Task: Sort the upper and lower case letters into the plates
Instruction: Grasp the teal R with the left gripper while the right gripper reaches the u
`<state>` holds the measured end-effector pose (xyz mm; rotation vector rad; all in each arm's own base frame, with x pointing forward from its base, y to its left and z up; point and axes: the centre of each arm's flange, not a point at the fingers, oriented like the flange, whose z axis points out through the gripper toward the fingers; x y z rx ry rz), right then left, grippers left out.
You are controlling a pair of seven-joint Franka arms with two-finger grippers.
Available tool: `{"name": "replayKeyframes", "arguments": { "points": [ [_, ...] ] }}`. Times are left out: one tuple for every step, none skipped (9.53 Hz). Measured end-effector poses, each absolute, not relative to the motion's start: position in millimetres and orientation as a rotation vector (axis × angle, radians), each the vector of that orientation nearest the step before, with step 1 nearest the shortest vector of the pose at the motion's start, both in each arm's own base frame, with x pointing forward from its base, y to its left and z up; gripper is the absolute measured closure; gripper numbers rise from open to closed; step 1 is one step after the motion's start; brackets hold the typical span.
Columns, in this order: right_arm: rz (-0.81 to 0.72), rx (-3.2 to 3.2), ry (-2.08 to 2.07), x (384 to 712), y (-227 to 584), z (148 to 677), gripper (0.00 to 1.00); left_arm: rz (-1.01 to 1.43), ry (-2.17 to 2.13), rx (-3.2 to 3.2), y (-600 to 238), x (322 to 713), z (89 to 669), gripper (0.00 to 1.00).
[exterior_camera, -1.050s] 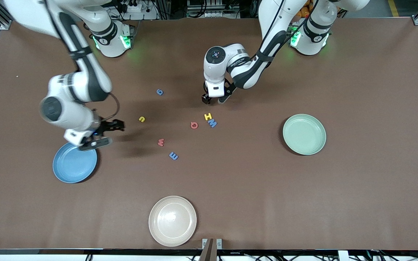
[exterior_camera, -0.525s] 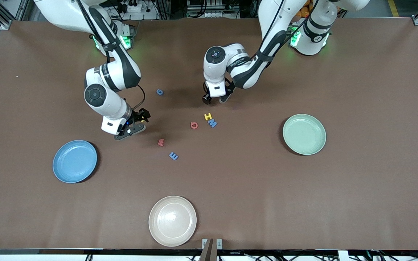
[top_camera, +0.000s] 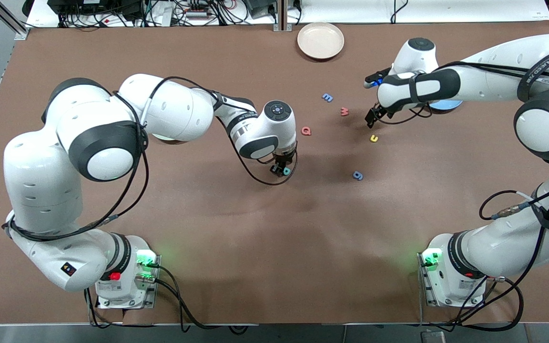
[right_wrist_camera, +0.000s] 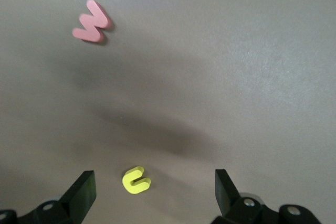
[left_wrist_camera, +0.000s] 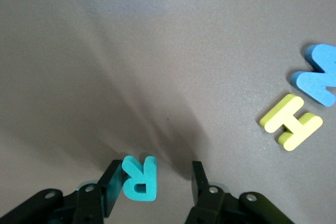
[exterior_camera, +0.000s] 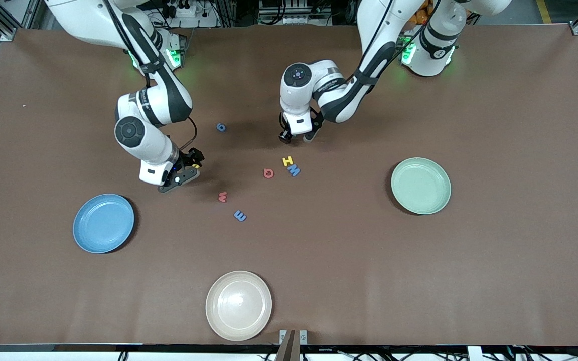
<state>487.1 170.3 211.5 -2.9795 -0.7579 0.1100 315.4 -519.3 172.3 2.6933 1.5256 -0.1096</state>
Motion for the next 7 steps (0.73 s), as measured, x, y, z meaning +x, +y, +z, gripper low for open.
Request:
{"name": "replayKeyframes", "arguments": {
  "points": [
    [0.109,-2.980,-0.765,480,168,205,0.00,-0.110,1.525,2.693,-519,315,172,0.41],
    [0.120,-2.980,-0.768,475,166,201,0.00,-0.110,1.525,2.693,-520,315,173,0.47],
    [0.130,-2.979,-0.772,472,166,198,0.00,-0.110,1.525,2.693,-520,315,173,0.51],
    [0.129,-2.979,-0.775,470,166,197,0.00,-0.110,1.525,2.692,-520,315,173,0.67],
    [0.118,-2.979,-0.779,469,167,196,0.00,-0.110,1.524,2.690,-520,316,174,0.71],
    [0.102,-2.979,-0.783,466,167,193,0.00,-0.109,1.517,2.692,-521,317,174,0.71],
    [0.095,-2.979,-0.791,463,169,190,0.00,-0.106,1.493,2.700,-521,319,176,0.71]
  ]
}}
